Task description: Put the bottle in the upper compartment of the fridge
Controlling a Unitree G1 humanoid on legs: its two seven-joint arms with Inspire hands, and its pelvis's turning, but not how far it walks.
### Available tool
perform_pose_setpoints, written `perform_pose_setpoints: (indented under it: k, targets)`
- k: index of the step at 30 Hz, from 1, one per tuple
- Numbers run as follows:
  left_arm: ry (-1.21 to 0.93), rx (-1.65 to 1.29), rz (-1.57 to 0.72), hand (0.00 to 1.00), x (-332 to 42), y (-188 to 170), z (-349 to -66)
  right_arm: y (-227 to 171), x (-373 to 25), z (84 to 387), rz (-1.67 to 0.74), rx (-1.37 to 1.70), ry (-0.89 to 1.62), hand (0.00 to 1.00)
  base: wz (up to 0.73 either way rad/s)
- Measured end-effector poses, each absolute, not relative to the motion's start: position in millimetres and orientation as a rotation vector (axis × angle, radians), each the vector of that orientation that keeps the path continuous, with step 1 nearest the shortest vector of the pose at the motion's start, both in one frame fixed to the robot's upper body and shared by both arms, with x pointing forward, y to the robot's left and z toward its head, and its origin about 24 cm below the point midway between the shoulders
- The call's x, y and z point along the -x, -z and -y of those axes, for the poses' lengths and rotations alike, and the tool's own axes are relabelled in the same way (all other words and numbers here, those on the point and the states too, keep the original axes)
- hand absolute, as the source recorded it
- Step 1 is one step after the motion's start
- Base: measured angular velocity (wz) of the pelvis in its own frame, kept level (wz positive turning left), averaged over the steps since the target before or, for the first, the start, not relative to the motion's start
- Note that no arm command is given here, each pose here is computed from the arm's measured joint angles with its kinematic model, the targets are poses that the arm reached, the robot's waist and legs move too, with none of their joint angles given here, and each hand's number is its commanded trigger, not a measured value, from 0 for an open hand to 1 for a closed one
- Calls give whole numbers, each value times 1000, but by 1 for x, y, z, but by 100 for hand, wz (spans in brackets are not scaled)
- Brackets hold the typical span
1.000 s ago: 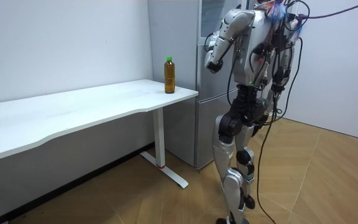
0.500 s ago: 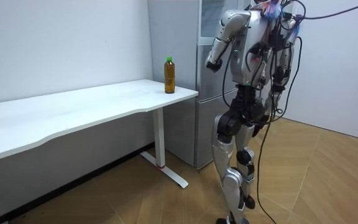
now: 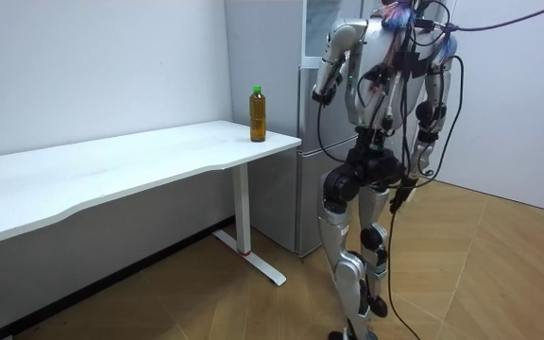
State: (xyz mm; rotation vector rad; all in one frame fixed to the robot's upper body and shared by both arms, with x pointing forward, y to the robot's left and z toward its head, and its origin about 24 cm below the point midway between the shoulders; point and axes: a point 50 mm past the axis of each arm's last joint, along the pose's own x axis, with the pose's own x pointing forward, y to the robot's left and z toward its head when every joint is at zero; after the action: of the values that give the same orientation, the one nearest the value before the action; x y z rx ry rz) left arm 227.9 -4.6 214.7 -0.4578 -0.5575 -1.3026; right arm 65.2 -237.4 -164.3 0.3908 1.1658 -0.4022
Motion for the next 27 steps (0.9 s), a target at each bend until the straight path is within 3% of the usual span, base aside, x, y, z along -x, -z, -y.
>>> perform_pose_setpoints:
  k: [27]
  targets:
    - [1377, 453, 382, 0, -232, -192, 20, 167, -57, 238, -1224, -408, 422, 0, -5]
